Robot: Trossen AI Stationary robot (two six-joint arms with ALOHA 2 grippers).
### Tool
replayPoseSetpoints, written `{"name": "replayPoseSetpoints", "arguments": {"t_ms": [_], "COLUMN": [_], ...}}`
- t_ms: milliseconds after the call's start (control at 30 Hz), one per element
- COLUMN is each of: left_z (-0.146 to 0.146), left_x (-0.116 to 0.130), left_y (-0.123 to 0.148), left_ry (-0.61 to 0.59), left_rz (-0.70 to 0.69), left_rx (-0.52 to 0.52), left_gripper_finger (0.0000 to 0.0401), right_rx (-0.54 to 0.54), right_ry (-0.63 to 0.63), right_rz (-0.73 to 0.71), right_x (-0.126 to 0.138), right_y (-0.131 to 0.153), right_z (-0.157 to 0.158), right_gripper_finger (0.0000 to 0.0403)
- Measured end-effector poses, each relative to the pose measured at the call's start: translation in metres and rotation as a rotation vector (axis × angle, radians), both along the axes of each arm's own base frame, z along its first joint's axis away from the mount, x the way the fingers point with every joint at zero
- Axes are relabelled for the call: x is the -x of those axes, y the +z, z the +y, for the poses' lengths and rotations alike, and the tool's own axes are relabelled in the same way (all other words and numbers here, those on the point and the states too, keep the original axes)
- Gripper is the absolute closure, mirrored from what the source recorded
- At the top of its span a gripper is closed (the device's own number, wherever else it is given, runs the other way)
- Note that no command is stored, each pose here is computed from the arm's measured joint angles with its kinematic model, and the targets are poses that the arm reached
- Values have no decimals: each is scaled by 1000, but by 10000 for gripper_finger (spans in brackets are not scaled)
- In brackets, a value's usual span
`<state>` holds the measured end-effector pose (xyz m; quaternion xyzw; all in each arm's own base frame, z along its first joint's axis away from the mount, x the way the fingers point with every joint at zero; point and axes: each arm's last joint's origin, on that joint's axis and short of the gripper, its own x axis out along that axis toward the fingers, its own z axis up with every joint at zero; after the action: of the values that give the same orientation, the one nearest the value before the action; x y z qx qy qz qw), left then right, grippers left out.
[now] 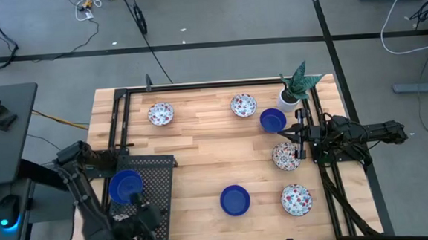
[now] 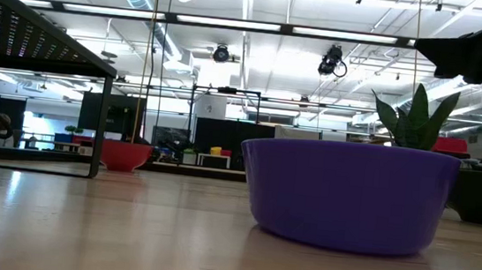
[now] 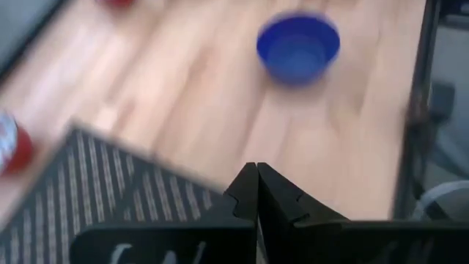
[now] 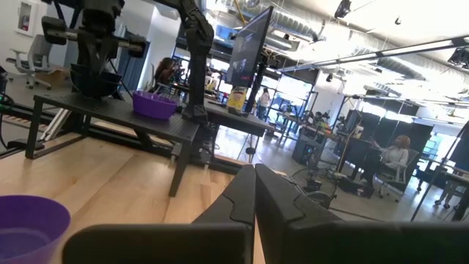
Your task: Pick & Place Mini bowls
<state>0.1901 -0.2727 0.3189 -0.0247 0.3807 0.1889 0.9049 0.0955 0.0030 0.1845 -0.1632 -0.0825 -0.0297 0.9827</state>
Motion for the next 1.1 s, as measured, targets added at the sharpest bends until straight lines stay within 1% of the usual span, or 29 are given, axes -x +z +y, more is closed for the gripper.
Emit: {"name": "replayPoseSetpoints", "arguments": {"t_ms": [100, 200, 300, 367, 433, 533, 633, 700, 767, 867, 967, 1100], "left_z": [10, 23, 40, 53, 67, 89, 111, 125, 137, 155, 172, 183], "left_x": [-23, -50, -79, -99, -119, -147, -167, -176, -185, -192, -195, -189], "left_y": [3, 4, 6, 8, 10, 16, 22, 24, 17, -10, -38, -58], "left_ry": [-29, -97, -174, -243, -320, -434, -494, -510, -518, -543, -508, -481], "left_rz": [-59, -27, 19, 52, 61, 25, -31, -49, -84, -103, -155, -288], "left_rx": [-99, -192, -247, -246, -222, -184, -193, -211, -213, -190, -184, -172], "left_gripper_finger": [398, 398, 398, 398, 398, 398, 398, 398, 398, 398, 398, 398], "right_rx": [0, 0, 0, 0, 0, 0, 0, 0, 0, 0, 0, 0], "right_ry": [0, 0, 0, 0, 0, 0, 0, 0, 0, 0, 0, 0], "right_rz": [0, 0, 0, 0, 0, 0, 0, 0, 0, 0, 1, 1], "right_x": [0, 0, 0, 0, 0, 0, 0, 0, 0, 0, 0, 0], "right_y": [0, 0, 0, 0, 0, 0, 0, 0, 0, 0, 0, 0], "right_z": [0, 0, 0, 0, 0, 0, 0, 0, 0, 0, 0, 0], "right_gripper_finger": [394, 394, 394, 394, 394, 394, 394, 394, 394, 394, 394, 394]}}
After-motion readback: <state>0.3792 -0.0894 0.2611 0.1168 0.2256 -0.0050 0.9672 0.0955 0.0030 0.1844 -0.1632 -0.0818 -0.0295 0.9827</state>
